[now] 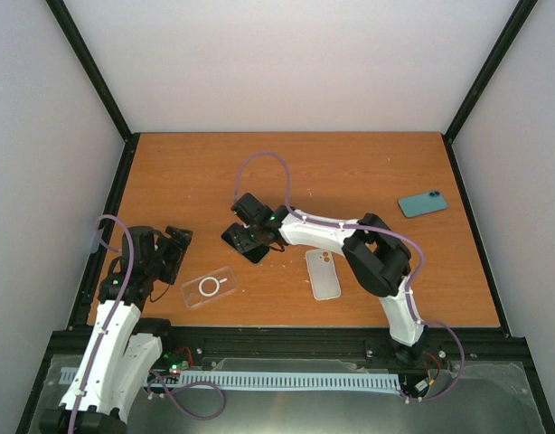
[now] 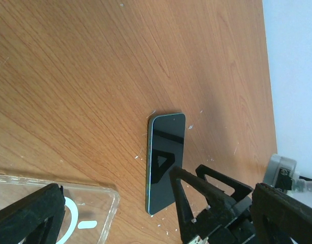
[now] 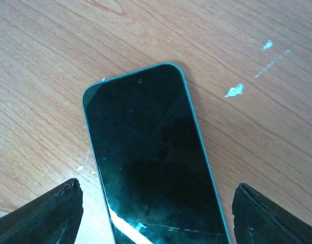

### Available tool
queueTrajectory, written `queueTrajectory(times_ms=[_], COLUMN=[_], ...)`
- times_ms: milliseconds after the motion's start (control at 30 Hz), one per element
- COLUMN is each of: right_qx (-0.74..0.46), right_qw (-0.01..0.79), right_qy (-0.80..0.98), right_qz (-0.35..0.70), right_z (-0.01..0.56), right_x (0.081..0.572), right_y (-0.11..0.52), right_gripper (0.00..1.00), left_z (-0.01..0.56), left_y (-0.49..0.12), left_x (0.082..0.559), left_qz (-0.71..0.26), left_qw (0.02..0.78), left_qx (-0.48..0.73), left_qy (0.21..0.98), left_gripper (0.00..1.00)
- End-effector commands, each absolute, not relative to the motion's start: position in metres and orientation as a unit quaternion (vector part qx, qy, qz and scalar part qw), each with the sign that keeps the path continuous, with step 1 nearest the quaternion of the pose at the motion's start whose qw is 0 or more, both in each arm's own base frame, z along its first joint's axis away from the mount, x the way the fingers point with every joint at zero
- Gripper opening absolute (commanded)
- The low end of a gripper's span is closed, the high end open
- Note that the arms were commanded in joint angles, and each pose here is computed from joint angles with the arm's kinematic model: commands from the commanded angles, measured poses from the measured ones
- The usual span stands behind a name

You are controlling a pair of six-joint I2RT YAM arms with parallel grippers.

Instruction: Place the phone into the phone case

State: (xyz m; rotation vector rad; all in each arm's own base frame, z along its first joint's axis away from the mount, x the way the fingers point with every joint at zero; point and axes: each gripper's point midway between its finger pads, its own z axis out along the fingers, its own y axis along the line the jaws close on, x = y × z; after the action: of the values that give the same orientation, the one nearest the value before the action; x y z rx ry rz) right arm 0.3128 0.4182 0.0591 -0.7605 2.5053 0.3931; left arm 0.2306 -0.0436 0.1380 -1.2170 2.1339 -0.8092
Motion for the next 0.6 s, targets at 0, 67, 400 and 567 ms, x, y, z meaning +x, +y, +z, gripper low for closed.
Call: queueTrajectory(times_ms=[0,67,400,567], right_qx=[-0.31,-0.316,-0.354,-0.356], right_qw=[0.241,0.238,0.202,0.198], right_qy=[0.911,0.912,0.907,0.908], right_qz=[0.124,0.107,0.111,0.095], right_z=[0.053,0.047,0.025,0.019], right_x=[0.315,0.319,0.31,0.311], right_y=[0.427,0.426,0.434,0.431], right_gripper=[0.79,0.8,0.85,0.87], left_z=[0.147,0.148,0.153,0.153], left_y=[-0.039,-0.04,-0.04,-0.039], left_x=[0.23,0.23,0.229,0.228], left_qz=[-0.297,-0.299,-0.299,-0.294], left_qw=[0.285,0.285,0.296,0.298], left_qx=[-0.453,-0.449,-0.439,-0.435], left_qy=[0.791,0.792,0.794,0.797], left_gripper=[0.99,0.99,1.0,0.99])
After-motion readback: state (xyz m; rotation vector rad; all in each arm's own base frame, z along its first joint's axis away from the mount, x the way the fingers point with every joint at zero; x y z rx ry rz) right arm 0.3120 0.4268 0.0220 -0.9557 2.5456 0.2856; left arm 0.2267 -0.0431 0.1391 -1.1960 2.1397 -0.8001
